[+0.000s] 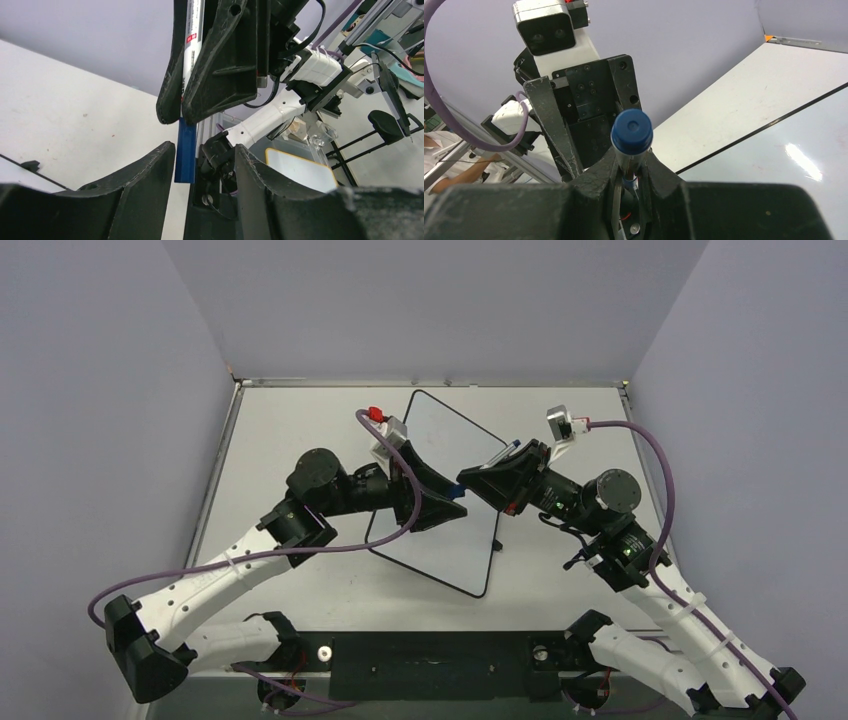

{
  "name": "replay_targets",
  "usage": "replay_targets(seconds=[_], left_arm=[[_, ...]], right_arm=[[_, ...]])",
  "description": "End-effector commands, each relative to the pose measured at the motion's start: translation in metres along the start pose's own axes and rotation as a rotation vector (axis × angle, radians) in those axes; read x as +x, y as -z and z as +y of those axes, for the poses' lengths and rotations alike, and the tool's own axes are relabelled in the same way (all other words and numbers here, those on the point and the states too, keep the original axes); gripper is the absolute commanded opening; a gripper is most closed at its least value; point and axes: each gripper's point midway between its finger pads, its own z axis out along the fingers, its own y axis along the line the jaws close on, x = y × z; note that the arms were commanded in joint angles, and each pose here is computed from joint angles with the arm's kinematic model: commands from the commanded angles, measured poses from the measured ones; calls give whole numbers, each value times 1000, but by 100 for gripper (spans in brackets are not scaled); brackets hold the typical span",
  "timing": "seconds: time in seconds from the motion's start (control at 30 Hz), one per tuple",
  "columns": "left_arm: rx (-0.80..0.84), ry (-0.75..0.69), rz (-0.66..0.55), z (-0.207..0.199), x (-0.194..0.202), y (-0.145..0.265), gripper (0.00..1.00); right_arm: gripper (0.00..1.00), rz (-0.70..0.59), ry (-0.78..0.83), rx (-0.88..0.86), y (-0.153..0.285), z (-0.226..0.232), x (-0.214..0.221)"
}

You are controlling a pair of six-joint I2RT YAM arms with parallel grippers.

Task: Write a sentence on the whiteboard
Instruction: Open the pen cap from the whiteboard marker.

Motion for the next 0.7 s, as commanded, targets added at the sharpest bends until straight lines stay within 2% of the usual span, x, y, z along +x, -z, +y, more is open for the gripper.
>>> replay_targets(seconds=[0.0, 0.13, 0.2, 0.27, 0.3, 0.33, 0.43, 0.47, 0.6, 0.67], left_arm=[[64, -65, -90, -17, -32, -8, 44], [65, -63, -63, -13, -29, -14, 38], [60, -63, -56, -9, -26, -16, 30], [53, -63, -51, -5, -25, -18, 16], [57, -69, -43, -7, -25, -18, 3], [59, -78, -32, -5, -23, -20, 0], [61, -85, 26, -9, -18, -16, 0], [57, -104, 38, -8, -16, -14, 0], [49, -122, 102, -15, -7, 0, 0], [41, -116, 131, -17, 0, 8, 0]], right_arm=[[0, -25, -18, -56, -1, 15, -7], [0, -19, -36, -78, 0, 17, -4], [0, -13, -39, -91, 0, 18, -1], [0, -1, -37, -106, 0, 20, 2], [0, 13, -32, -112, 1, 20, 5], [0, 21, -28, -115, 1, 20, 6], [0, 80, 0, -115, 4, 19, 16], [7, 92, 5, -109, 4, 18, 18], [24, 123, 36, -81, 10, 13, 23], [28, 131, 49, -85, 12, 14, 24]])
